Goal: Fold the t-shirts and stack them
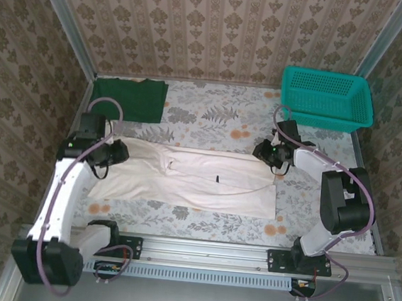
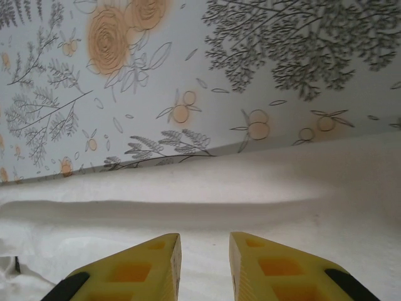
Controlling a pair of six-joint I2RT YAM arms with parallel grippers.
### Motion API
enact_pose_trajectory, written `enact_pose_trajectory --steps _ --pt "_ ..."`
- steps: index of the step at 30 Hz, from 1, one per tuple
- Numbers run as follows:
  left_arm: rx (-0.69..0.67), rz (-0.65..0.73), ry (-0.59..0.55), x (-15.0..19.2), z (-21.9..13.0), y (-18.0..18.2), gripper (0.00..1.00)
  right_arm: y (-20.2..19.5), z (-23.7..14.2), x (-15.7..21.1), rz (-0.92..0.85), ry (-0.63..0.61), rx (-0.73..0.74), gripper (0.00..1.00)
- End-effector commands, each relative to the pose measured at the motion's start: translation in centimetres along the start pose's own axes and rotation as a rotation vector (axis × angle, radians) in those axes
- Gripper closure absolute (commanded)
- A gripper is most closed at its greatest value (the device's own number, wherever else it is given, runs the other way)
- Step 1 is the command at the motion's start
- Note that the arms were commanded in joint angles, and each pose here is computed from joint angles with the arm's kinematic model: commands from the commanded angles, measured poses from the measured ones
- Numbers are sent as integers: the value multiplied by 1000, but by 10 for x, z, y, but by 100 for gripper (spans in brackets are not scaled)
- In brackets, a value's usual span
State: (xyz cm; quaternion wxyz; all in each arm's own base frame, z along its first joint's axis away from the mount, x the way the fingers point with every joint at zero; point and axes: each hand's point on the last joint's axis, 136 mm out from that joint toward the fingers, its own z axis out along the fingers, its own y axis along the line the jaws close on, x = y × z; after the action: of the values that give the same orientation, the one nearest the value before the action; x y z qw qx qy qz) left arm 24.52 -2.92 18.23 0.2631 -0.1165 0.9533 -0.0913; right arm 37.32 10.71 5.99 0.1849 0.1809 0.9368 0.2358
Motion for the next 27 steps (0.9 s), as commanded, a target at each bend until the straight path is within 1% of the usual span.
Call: enact_pose_trajectory --steps 1,2,3,5,7,8,9,11,12,13,15,18,19,21,23,25,27 --pt "-349 -98 -164 -4 -33 63 64 -11 0 5 44 40 31 71" --pt "-419 -165 -217 -7 -46 79 62 -12 0 4 45 46 39 72" --pt "-458 -213 -248 -9 -52 90 62 -14 0 4 49 53 49 72" --pt "-485 -288 -262 -12 -51 103 56 -16 -1 3 59 61 52 72" --pt "-401 -292 -225 -22 -29 96 53 -18 -4 4 65 62 62 72" --pt "-366 -278 -205 -29 -17 90 50 -18 -5 5 65 63 61 71" --pt "-320 -255 -175 -38 -3 81 46 -18 -5 7 69 65 62 71" --pt "-225 -236 -89 -50 25 65 44 -18 -5 10 74 75 55 71" --pt "-184 -239 -5 -54 46 59 48 -17 -5 11 73 82 52 71" --pt "-152 -245 55 -57 60 54 53 -19 -6 12 74 89 59 71" --pt "-64 -230 147 -64 90 36 60 -19 -5 12 69 94 65 71" --pt "-37 -166 204 -69 125 16 59 -22 2 13 67 106 72 71" --pt "-31 -143 241 -67 137 10 59 -25 4 13 71 112 88 71" --pt "-56 -86 312 -58 159 0 59 -34 8 12 86 120 136 71" --pt "-107 -52 355 -50 174 1 60 -38 11 11 98 120 161 71" --pt "-210 -39 390 -42 185 16 61 -45 13 11 120 122 189 71" --pt "-331 -54 414 -34 188 40 61 -56 14 15 166 132 229 71"
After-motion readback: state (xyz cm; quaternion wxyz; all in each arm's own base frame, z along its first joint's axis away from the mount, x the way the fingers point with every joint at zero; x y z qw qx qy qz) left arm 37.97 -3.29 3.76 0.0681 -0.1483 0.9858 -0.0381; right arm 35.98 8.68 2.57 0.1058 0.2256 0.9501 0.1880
